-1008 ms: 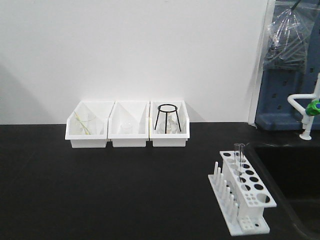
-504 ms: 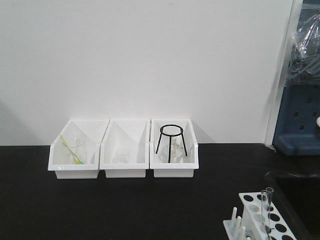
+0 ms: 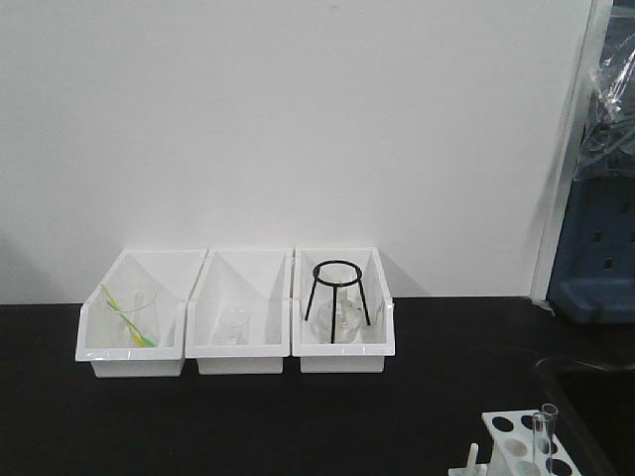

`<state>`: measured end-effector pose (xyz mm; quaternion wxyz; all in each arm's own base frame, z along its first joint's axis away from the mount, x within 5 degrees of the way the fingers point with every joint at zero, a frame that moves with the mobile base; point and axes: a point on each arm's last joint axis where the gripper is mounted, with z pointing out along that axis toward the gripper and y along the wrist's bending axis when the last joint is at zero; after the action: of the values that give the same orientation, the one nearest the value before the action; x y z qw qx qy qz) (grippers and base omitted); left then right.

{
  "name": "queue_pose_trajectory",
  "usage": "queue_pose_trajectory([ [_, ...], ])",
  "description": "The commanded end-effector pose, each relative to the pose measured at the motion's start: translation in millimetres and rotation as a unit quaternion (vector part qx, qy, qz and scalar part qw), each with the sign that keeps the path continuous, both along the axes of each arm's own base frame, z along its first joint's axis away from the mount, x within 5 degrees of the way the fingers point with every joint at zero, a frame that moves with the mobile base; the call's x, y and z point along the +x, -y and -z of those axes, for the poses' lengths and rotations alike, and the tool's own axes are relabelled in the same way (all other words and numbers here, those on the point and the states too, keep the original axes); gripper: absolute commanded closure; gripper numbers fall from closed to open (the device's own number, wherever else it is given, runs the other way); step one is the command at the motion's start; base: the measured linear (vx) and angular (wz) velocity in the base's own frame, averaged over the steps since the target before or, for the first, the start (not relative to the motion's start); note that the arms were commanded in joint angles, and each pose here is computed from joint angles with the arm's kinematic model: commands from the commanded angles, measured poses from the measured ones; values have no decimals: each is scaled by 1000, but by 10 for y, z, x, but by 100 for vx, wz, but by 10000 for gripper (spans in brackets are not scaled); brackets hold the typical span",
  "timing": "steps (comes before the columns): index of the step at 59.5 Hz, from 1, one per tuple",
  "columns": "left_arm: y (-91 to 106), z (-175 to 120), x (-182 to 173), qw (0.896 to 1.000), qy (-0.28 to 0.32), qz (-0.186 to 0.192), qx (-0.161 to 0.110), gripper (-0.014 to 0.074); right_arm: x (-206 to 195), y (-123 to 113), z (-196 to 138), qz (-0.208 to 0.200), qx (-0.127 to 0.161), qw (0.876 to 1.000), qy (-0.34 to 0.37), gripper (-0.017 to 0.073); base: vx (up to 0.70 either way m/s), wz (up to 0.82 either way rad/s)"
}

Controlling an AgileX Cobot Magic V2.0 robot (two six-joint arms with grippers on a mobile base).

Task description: Flip and reinsert test tube from rack

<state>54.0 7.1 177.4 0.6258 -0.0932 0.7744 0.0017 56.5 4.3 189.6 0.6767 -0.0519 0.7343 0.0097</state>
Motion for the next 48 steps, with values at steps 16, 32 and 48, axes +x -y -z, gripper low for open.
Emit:
queue_pose_trajectory([
  [16, 5, -74, 13, 999, 44, 4, 3, 600, -69, -16, -464, -16, 52, 982, 180, 571, 1, -1],
  [32, 5, -74, 13, 999, 44, 4, 3, 600, 86, -29, -1795, -8, 3, 965, 262, 571, 0, 1],
  [48, 5, -74, 13, 999, 44, 4, 3, 600, 1033, -121, -1996, -9, 16, 987, 158, 571, 0, -1],
])
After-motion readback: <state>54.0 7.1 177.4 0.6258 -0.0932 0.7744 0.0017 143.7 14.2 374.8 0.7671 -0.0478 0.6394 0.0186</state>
